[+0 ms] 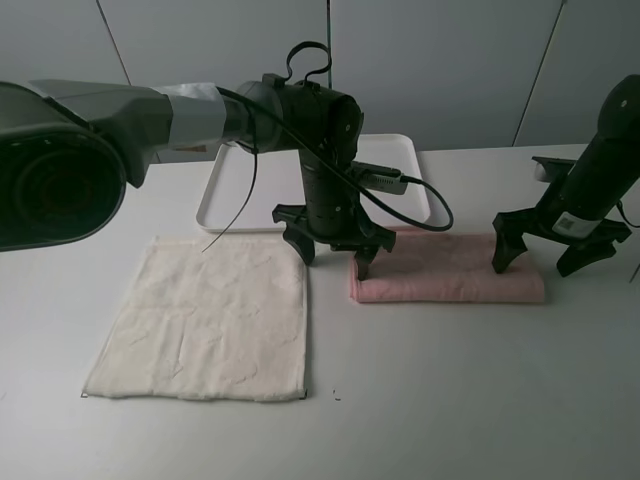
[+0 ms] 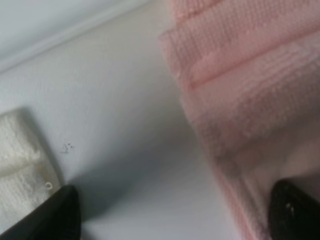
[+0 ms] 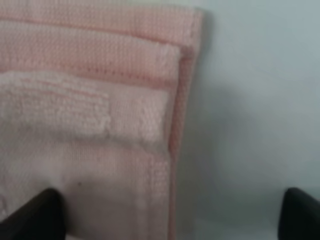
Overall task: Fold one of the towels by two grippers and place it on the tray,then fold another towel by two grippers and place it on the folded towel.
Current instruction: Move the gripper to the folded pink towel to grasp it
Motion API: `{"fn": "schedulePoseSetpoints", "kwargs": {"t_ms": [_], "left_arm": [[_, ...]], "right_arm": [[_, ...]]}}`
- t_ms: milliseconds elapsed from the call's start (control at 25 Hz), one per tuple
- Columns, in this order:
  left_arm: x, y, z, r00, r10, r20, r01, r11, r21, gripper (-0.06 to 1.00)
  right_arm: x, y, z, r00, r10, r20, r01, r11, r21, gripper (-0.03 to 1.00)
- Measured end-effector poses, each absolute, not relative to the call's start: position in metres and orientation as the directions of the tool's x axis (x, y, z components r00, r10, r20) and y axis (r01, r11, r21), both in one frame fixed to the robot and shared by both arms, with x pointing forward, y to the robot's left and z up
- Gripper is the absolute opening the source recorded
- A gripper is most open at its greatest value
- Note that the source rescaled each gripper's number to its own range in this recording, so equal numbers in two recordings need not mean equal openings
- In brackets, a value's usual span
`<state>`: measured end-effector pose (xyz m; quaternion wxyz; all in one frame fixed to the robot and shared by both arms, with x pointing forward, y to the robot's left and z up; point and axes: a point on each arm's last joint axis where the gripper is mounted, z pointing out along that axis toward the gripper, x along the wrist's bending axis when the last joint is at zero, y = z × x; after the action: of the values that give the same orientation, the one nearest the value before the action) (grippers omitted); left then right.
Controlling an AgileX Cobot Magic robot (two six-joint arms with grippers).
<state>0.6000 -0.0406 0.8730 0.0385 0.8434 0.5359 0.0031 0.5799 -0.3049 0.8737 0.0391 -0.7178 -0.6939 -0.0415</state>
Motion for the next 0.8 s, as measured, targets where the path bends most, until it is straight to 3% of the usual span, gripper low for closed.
{"fn": "schedulePoseSetpoints", "kwargs": {"t_ms": [160,280,400,640,720,800], "left_arm": [[0.6,-0.0406,0.873,0.426,0.904,-0.036,0.904,-0.423,0.068,0.97],[0.6,-0.0406,0.873,0.426,0.904,-0.036,0.904,-0.423,0.068,0.97],[0.6,-0.0406,0.873,0.426,0.904,-0.036,0.904,-0.423,0.068,0.97],[0.6,-0.0406,0.873,0.426,0.904,-0.036,0.904,-0.423,0.068,0.97],[0.6,-0.0406,0.873,0.426,0.904,-0.036,0.904,-0.423,0.068,0.97],[0.6,-0.0406,0.873,0.426,0.904,-0.036,0.904,-0.423,0.068,0.97]], "right_arm": [[0.58,-0.3045,0.8715,0.036,0.992,0.118,0.999,-0.036,-0.003,0.59],[0.5805,-0.3019,0.8713,0.041,0.988,0.147,0.999,-0.041,0.0,0.45],[0.5806,-0.2997,0.8697,0.043,0.984,0.171,0.999,-0.042,-0.006,0.44],[0.581,-0.2977,0.8671,0.054,0.98,0.193,0.998,-0.048,-0.035,0.55],[0.5806,-0.2976,0.8656,0.055,0.979,0.195,0.998,-0.047,-0.045,0.49],[0.58,-0.2975,0.8649,0.05,0.979,0.196,0.998,-0.041,-0.052,0.31]]}}
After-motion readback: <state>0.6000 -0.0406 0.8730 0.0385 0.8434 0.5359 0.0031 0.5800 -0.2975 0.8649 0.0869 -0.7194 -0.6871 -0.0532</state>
